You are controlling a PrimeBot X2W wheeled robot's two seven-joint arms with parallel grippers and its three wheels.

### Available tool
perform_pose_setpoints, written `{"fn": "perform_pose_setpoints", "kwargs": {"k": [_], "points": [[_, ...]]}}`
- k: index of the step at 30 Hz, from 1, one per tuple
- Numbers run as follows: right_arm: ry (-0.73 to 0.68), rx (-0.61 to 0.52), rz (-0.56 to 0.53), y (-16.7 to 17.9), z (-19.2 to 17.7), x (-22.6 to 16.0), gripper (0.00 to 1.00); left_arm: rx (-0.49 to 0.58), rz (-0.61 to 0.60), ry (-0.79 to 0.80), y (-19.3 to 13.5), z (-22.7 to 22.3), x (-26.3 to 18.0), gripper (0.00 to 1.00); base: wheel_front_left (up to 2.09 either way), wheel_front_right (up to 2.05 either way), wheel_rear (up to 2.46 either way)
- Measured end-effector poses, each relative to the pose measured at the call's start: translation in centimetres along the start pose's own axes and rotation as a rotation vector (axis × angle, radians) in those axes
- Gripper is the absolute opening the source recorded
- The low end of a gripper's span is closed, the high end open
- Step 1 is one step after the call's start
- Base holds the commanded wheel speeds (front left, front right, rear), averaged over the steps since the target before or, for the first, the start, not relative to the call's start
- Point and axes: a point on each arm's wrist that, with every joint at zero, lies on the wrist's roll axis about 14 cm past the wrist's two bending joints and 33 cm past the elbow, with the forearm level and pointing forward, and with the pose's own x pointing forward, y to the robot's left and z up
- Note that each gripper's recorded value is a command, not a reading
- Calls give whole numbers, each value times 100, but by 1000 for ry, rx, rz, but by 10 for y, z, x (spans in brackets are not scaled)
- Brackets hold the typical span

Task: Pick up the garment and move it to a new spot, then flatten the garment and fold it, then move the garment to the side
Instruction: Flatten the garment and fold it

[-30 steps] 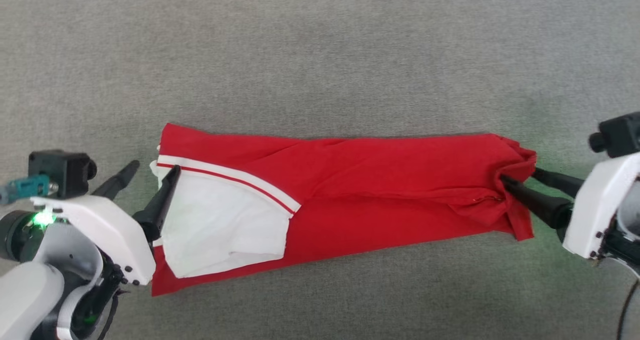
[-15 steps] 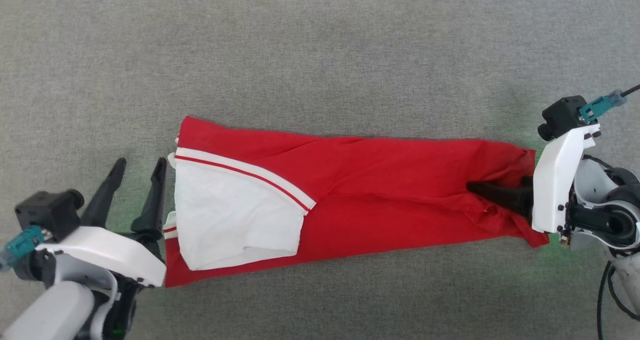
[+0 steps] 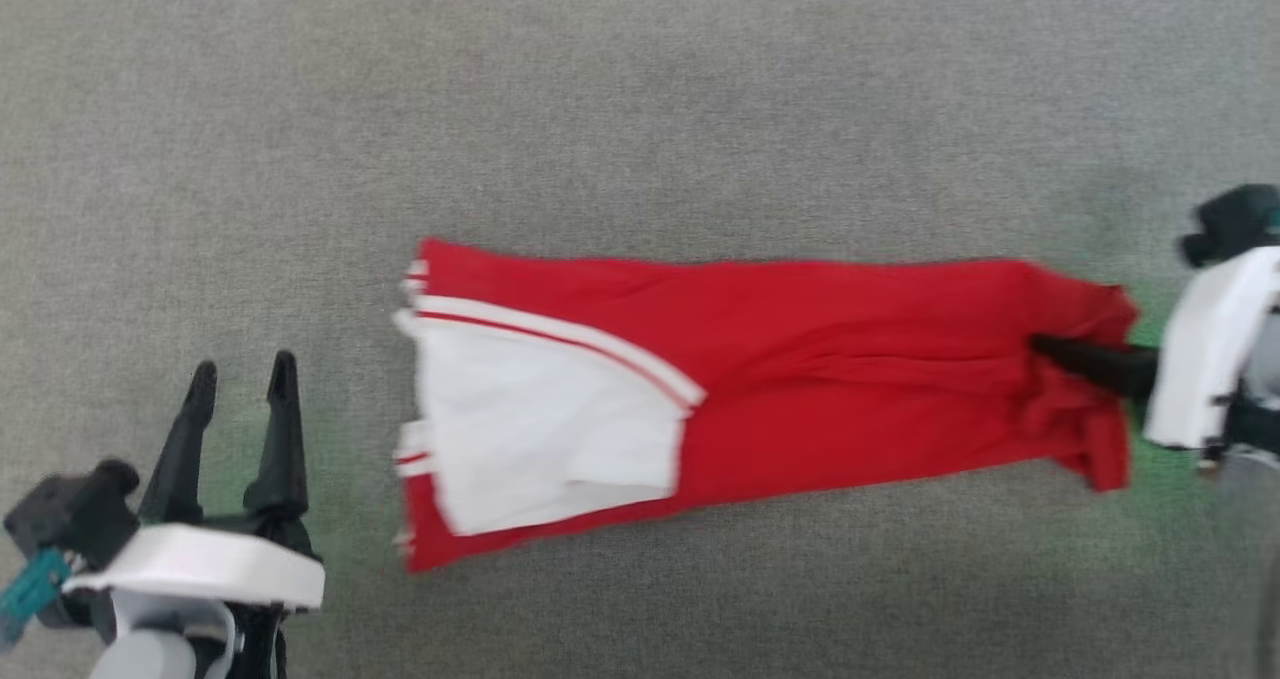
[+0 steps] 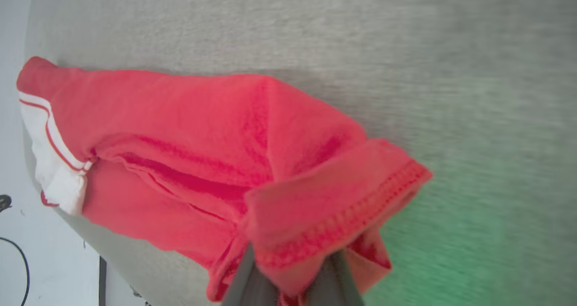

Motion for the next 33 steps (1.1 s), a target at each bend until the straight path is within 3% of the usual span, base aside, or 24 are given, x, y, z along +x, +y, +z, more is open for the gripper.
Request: {"fn": "perform_pose_setpoints", "kwargs": {"k": [13,17,23,31,32,33], "points": [[-157,54,-358,-109,33,-82,0,-45,16,-88,-1,6,-10,100,0,0,0],[-157,73,-411,-123,34,-92,0,-53,14,-93,-5,4,-10,100,0,0,0],[-180,38,-241,-72,48,-75,0,-62,21,-110,-6,7,-10,100,0,0,0],[-121,-168,0,22,33,-47,0,-58,10,-118,-9,11,-13,100,0,0,0],[-58,-279,128,78,19,-18,0,-65,8,-115,-10,11,-17,100,0,0,0],[-55,-291,147,87,19,-13,0,-67,9,-117,-9,11,-18,100,0,0,0]]}}
